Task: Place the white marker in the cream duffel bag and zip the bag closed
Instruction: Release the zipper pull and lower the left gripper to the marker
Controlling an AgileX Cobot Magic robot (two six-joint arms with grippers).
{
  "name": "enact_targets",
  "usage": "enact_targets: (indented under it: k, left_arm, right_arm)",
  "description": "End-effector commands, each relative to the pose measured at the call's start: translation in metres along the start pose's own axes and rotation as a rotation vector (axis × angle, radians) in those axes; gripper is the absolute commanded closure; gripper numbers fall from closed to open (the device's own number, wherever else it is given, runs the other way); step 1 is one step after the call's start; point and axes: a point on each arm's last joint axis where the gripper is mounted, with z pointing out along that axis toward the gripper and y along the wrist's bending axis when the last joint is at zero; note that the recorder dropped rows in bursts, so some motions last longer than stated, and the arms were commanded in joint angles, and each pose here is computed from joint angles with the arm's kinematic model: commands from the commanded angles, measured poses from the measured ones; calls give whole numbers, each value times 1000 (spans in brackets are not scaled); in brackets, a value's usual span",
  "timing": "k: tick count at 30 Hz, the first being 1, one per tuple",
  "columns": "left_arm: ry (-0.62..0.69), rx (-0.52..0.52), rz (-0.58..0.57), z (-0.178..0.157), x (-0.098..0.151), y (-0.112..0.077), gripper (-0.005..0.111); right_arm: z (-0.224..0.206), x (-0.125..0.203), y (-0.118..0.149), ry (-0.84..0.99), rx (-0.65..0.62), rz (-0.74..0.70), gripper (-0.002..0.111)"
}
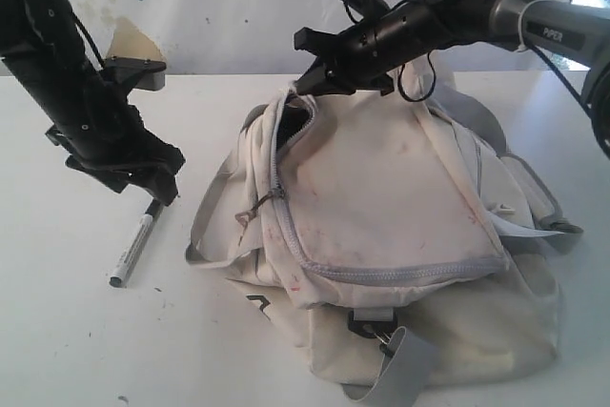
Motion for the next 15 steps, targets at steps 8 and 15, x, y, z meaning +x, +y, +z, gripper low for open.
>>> enact_targets:
  k: [8,15]
  left_arm:
    - [-5,-71,-92,44,-7,16,31]
    - [-11,-90,-206,44,-5,33,33]
  right_arm:
    - [-25,3,-5,109,6,-43,108]
    - [-60,-3,1,122,-13,-52,108]
